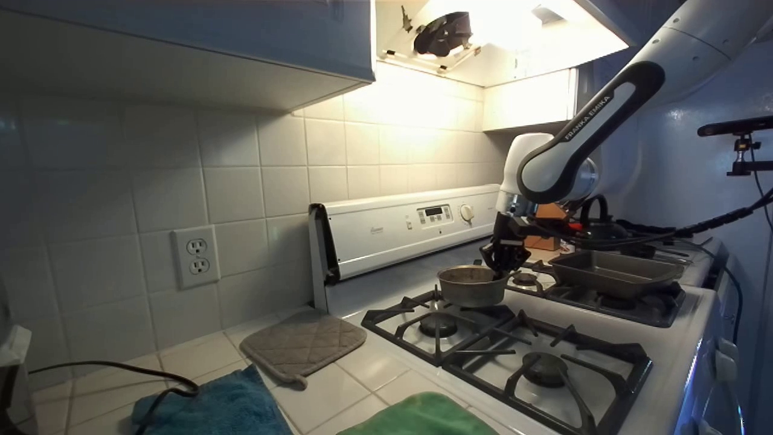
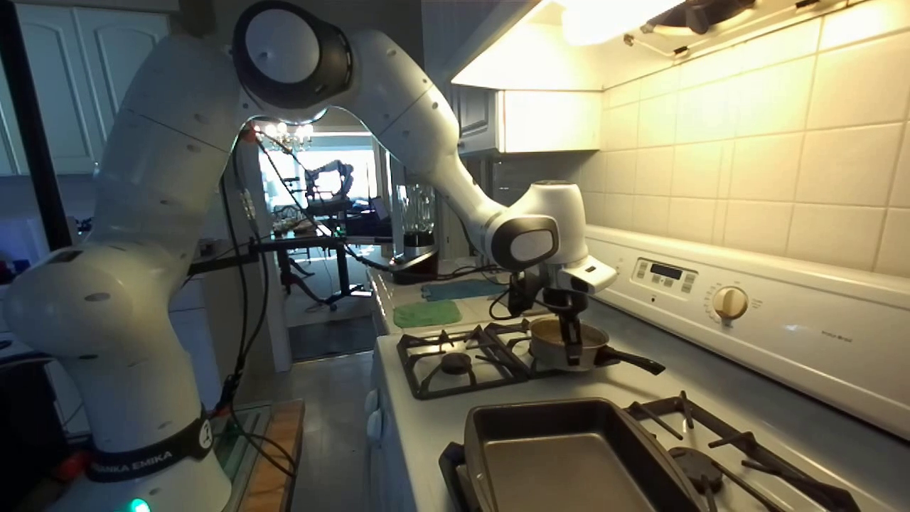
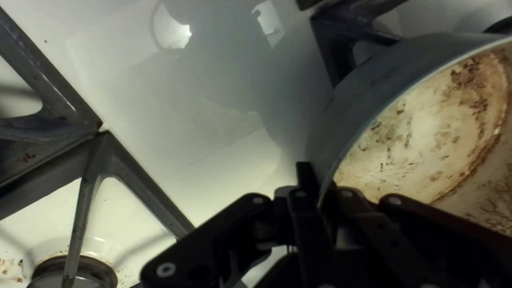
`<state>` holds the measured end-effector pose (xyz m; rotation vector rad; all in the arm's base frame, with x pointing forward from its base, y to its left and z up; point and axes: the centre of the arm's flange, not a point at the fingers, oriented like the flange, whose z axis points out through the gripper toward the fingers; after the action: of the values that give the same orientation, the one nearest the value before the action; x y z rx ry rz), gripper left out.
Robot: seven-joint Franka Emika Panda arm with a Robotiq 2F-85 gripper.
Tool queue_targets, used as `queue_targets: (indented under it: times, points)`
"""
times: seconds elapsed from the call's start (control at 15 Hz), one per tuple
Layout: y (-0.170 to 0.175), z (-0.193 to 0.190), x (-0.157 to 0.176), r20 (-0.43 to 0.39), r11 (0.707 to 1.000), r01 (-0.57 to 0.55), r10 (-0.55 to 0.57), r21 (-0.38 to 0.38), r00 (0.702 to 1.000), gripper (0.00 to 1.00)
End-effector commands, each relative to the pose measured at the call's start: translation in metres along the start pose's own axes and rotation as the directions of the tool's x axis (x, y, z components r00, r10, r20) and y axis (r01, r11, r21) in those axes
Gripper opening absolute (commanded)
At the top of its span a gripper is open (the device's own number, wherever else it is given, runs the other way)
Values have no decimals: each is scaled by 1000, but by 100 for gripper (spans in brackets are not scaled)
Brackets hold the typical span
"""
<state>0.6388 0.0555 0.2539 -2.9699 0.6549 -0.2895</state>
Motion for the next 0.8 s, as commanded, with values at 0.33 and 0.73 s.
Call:
queue_targets:
  times: [0.33, 0.73]
  points:
    - [13, -15, -5, -46, 993, -109, 107, -34, 993, 1]
    - [26, -21, 5, -80, 984, -170, 166, -49, 983, 1]
